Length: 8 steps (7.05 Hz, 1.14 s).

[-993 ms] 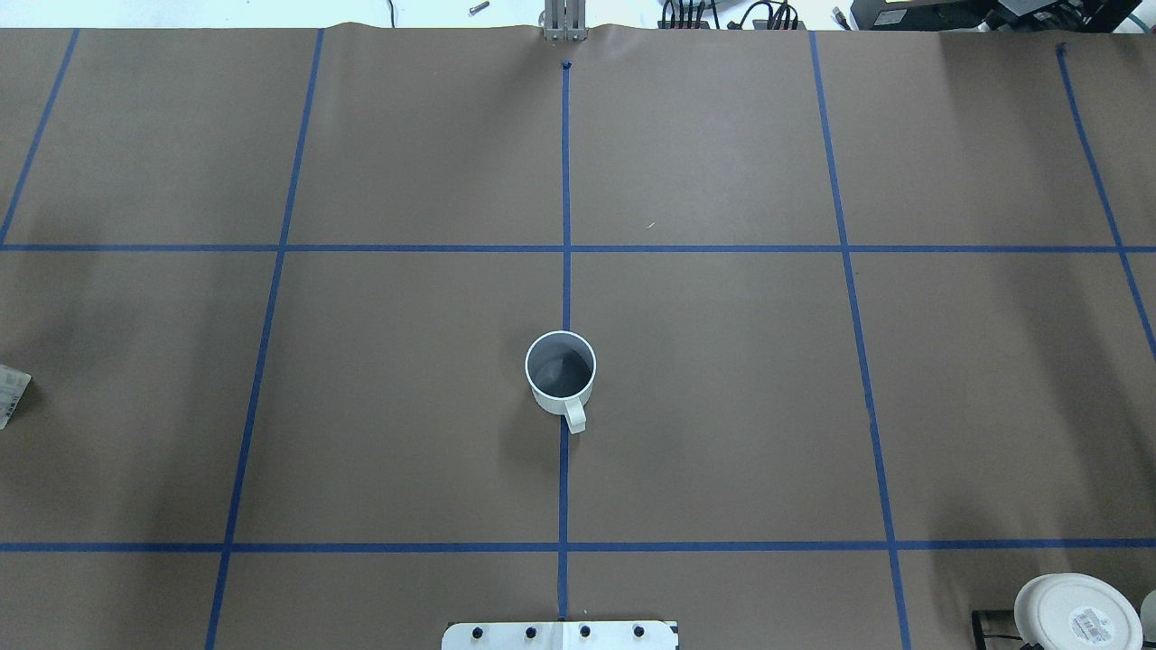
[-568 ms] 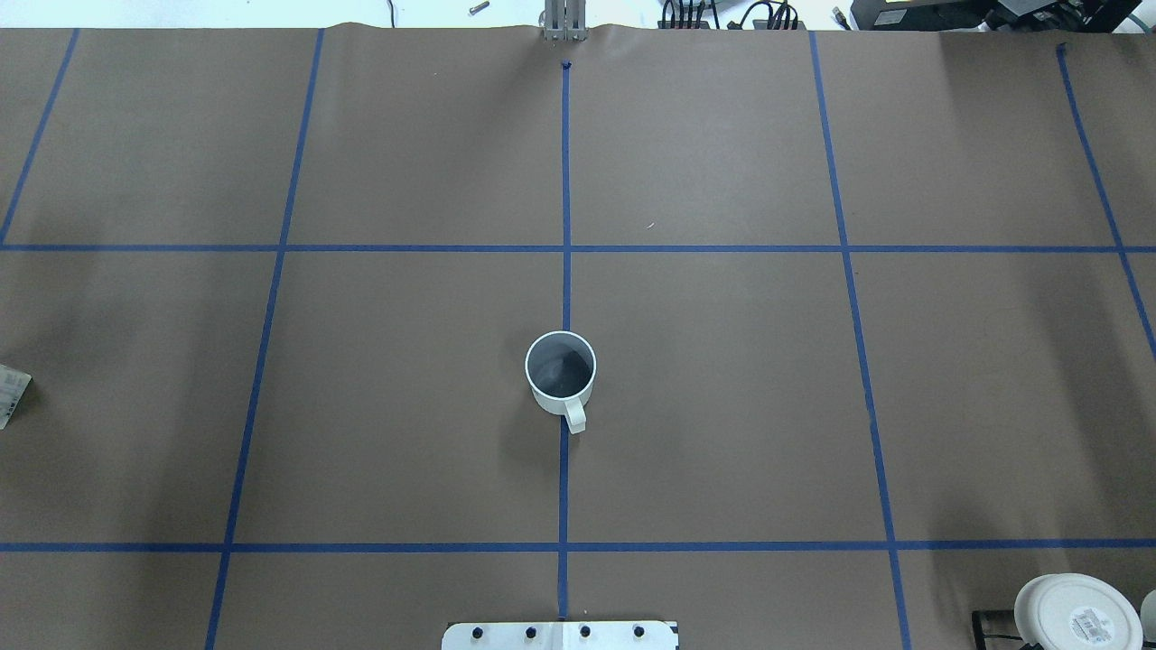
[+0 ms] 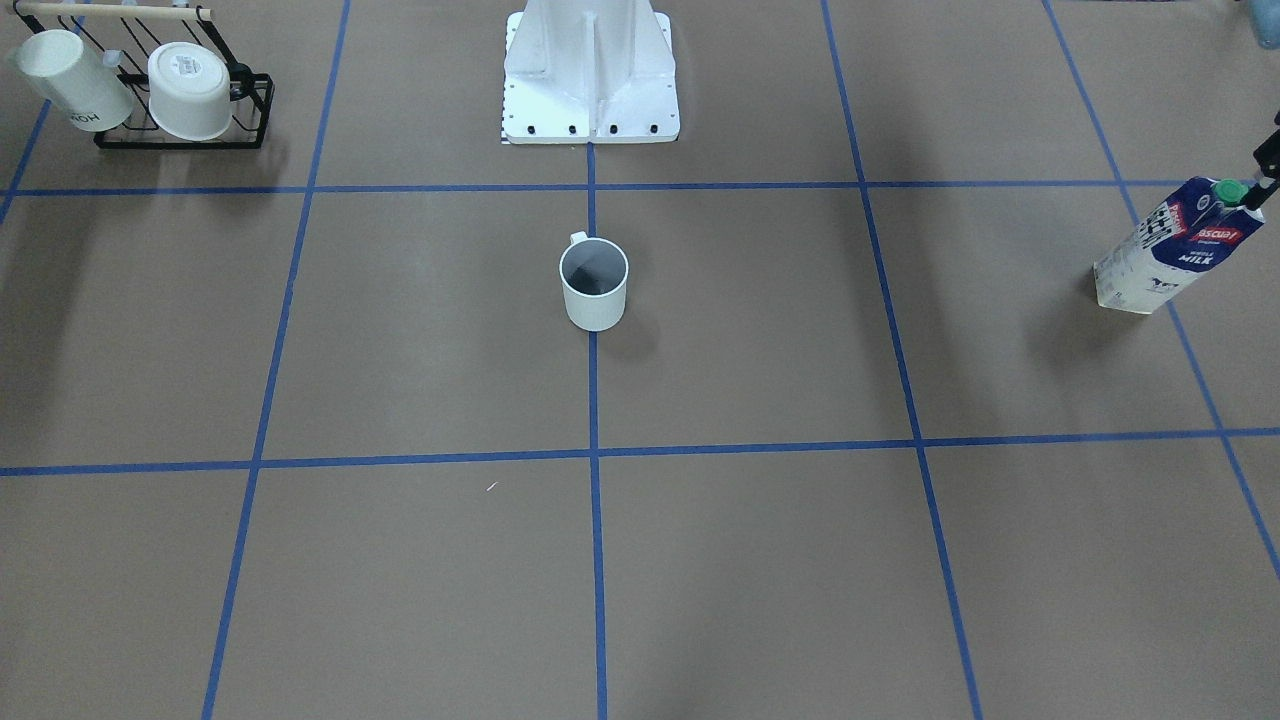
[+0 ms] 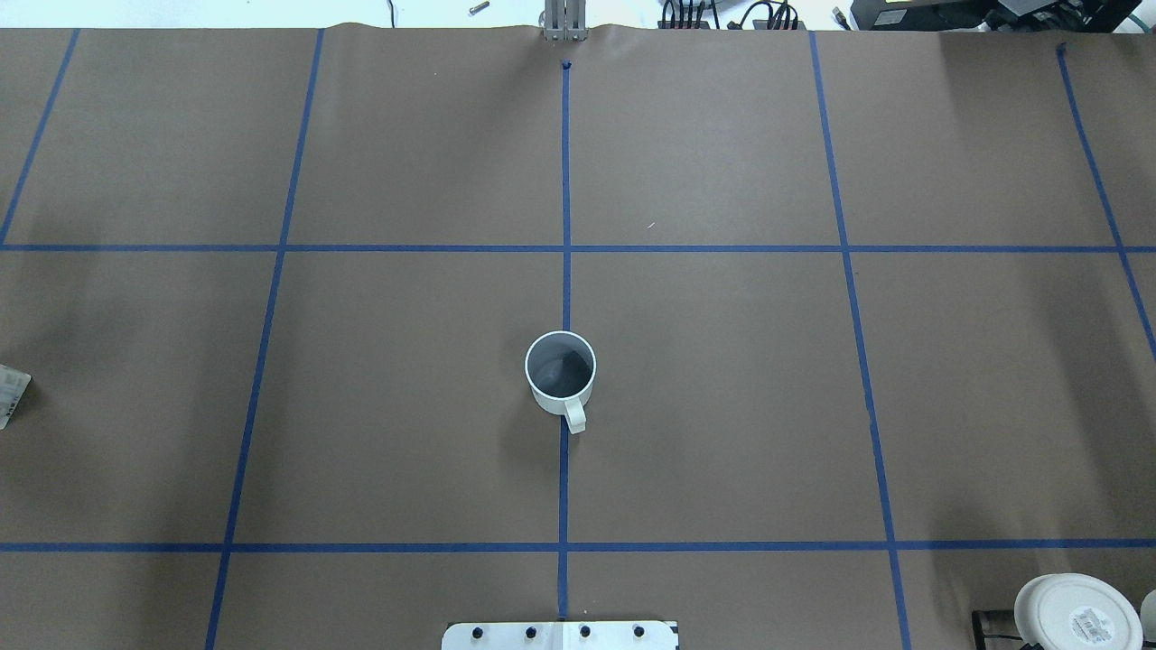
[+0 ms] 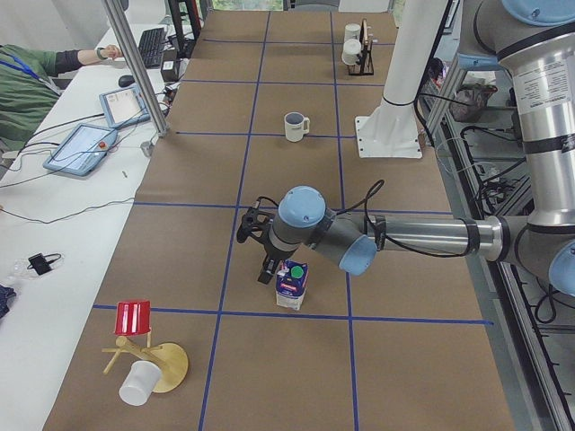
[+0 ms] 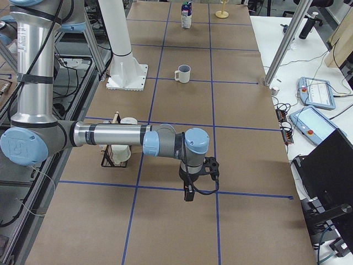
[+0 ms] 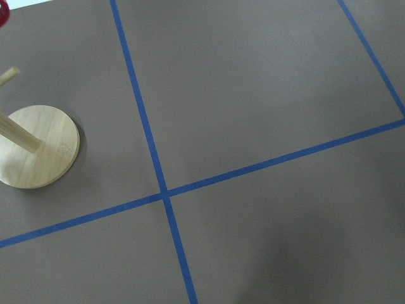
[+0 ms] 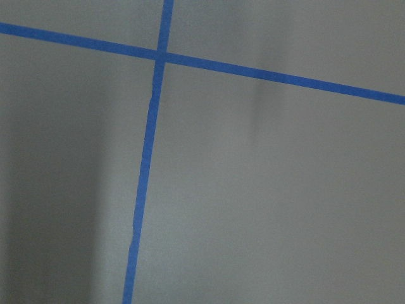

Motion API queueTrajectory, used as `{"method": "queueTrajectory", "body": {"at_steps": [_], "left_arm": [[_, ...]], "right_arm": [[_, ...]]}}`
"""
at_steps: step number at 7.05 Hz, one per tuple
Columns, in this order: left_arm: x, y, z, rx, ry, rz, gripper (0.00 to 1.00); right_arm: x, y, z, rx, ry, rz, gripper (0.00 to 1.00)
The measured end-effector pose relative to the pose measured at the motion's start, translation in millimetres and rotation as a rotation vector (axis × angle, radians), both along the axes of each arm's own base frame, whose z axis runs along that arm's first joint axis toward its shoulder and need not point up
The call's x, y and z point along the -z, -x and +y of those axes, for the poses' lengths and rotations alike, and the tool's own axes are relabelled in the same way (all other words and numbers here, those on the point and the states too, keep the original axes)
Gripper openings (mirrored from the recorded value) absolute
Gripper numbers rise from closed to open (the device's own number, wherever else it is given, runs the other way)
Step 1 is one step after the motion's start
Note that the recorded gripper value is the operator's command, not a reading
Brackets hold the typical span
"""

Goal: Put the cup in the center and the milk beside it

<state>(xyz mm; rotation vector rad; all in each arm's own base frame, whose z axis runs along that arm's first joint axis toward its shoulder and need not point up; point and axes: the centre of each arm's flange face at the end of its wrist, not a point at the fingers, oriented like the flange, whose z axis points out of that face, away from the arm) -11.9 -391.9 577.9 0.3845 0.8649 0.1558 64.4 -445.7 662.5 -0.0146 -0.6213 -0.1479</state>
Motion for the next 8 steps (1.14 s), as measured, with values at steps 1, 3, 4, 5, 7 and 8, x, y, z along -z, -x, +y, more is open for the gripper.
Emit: {"method": "queueTrajectory", "body": {"at_steps": [1,3,4,5,7,8], "left_arm": [[-4.0,-8.8,11.6,-0.014,0.009,-0.009,0.98],[-16.2,-17.4,31.5,-0.037,0.015,-0.022,0.92],[-20.4,-21.1,35.4,-0.049,0.018,-0.024,0.88],[-24.4,-25.2,36.6,-0.061,0.022,-0.026,0.86],[-30.2,-31.2,34.6,-0.077,0.029,-0.028,0.74],[-33.6,-34.3,32.0,-0.084,0.032,-0.029,0.69]], "right_arm": [[-1.8,0.0,0.0,0.0,0.003,0.0,1.0],[-3.9,0.0,-0.6,0.001,0.007,0.001,1.0],[-5.2,0.1,-1.0,0.002,0.009,0.001,1.0],[-5.9,0.3,-1.3,0.002,0.01,0.001,1.0],[-7.5,0.6,-3.2,0.002,0.013,0.001,1.0],[-9.0,0.6,-4.5,0.002,0.015,0.002,1.0]]}}
